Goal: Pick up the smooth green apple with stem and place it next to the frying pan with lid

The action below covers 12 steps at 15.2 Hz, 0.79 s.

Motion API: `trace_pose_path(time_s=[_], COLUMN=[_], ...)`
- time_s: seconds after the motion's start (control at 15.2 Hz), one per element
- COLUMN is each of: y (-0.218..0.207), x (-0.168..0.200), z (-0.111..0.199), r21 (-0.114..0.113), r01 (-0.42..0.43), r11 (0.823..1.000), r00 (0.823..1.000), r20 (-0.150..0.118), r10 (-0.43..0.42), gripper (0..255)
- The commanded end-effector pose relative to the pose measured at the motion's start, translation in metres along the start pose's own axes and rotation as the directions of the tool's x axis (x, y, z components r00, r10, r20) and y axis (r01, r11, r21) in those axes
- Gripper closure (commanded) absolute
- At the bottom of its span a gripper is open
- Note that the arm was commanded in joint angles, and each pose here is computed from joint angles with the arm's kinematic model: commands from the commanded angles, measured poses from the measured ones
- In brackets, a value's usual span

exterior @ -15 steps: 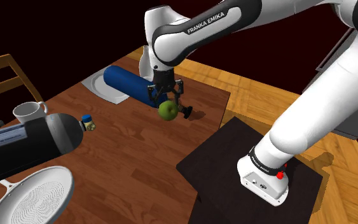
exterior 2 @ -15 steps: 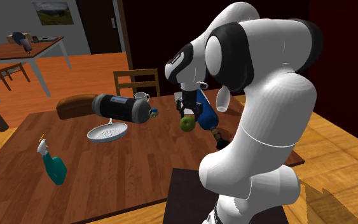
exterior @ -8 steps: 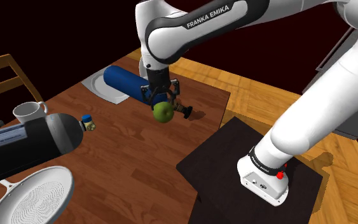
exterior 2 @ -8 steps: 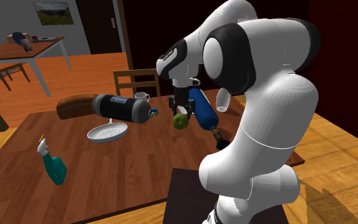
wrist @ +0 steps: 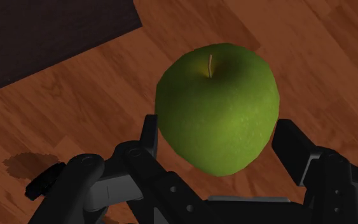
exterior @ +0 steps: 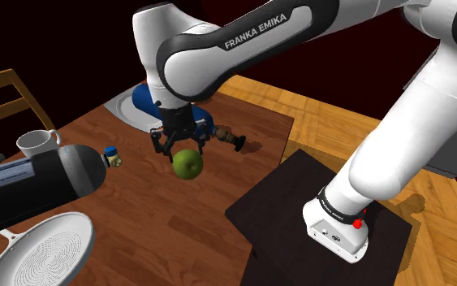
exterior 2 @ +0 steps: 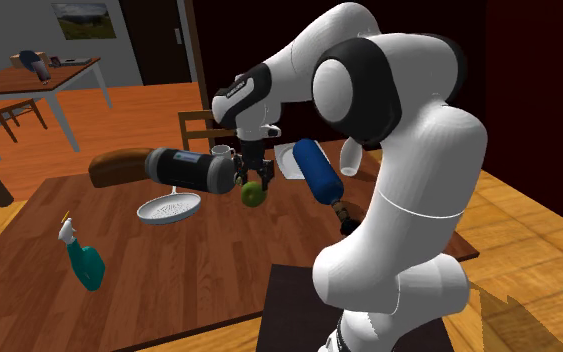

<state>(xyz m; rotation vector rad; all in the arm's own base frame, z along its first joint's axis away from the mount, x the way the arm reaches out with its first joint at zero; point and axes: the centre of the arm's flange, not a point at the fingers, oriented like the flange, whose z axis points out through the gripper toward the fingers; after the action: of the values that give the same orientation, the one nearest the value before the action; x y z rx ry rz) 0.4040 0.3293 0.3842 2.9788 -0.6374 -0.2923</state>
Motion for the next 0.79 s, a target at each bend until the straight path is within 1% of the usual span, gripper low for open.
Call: trace_pose_path(time_s=[0.0,0.73], y=[-0.018,-0.125], x=[-0.022,-0.119], z=[0.000,0.004], r21=[0.000,0.000], r01=[-0.001,-0.001], r11=[1.000,1.000], r00=[1.000,1.000], r20=[0.000,0.000], r10=[0.001,0.001], gripper=[255,255])
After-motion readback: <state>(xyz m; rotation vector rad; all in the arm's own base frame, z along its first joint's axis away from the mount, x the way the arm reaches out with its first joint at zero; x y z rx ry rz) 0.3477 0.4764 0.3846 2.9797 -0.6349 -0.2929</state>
